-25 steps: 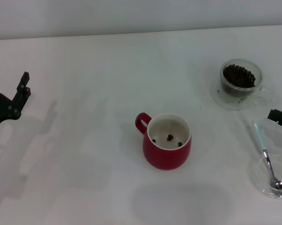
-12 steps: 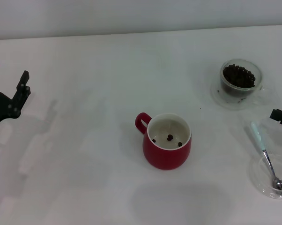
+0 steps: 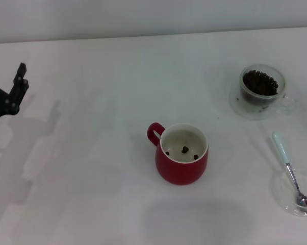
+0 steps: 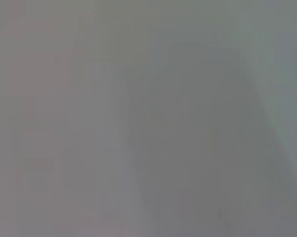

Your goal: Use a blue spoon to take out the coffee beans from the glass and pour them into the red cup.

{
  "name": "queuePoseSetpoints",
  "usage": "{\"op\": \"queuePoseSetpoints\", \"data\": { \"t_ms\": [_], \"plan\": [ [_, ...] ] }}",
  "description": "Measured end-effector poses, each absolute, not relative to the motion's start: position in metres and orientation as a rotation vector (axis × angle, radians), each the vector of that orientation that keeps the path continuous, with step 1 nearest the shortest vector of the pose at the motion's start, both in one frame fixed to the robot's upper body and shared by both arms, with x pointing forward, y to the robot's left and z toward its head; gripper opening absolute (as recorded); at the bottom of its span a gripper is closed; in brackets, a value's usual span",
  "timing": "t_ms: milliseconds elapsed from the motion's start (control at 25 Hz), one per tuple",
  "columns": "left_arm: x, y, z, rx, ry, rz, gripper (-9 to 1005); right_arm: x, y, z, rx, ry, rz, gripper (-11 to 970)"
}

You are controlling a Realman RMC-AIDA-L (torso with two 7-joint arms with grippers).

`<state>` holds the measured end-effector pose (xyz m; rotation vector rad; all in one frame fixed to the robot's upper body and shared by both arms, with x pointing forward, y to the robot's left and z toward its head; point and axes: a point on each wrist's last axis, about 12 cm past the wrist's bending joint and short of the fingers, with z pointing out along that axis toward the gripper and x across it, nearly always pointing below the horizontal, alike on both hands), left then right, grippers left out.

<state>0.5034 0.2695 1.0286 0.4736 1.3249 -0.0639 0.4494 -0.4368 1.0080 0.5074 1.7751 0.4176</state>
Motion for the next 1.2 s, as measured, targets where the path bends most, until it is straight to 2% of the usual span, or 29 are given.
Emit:
{"op": "queuePoseSetpoints", "data": {
  "t_ms": [480,880,1200],
  "plan": [
    [0.517,0.268,1.039,0.36,1.3,-0.041,647,0.463,-0.451,1.017,0.385,1.704,0.1,169],
    [0.52,0.273,1.041,0.298,1.298,-0.02,646,0.465,-0.426,1.023,0.004,1.623,-0.081,170],
    [0.522,0.272,1.043,0.271,1.295,-0.023,646,0.467,-0.42,1.025,-0.037,1.592,-0.091,170]
  ]
}}
